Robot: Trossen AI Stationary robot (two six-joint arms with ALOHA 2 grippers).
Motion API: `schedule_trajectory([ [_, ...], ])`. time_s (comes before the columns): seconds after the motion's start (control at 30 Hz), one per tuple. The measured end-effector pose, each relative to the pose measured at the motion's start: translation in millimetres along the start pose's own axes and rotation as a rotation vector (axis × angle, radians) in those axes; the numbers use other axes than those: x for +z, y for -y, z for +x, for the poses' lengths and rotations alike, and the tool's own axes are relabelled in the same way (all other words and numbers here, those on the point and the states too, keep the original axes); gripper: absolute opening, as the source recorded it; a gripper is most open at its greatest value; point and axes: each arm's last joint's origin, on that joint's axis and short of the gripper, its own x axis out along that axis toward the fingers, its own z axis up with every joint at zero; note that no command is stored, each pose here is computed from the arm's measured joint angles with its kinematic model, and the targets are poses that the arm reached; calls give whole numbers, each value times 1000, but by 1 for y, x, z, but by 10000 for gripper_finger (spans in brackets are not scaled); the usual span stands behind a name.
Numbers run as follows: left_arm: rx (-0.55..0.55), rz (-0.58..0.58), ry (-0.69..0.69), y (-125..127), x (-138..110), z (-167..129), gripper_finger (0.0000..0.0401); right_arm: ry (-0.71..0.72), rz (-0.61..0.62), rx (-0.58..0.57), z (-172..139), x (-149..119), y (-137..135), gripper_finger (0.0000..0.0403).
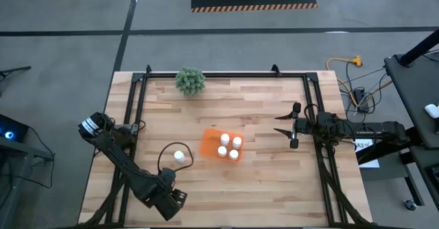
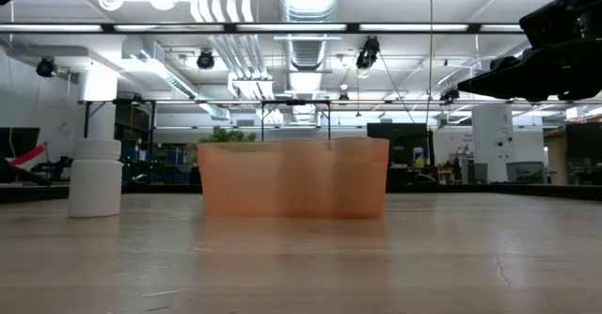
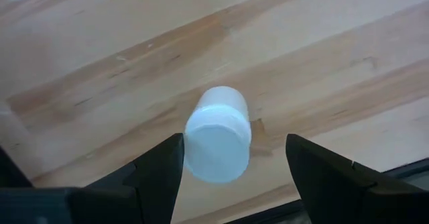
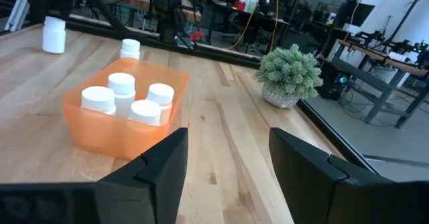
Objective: Pick and place pill bottles into a basket
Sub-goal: Put the bottom pill bottle into the bin
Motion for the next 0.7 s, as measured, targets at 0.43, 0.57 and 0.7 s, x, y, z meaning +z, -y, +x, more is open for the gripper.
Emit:
schedule_trajectory([
  [0.43,-7,15,-12,2,-1,-3,244,0,0,0,0,0,0,199],
  [0.57,-6,15,-14,2,-1,-3,244,0,0,0,0,0,0,199],
  [0.7,-5,15,-14,1,-1,-2,244,0,0,0,0,0,0,199],
])
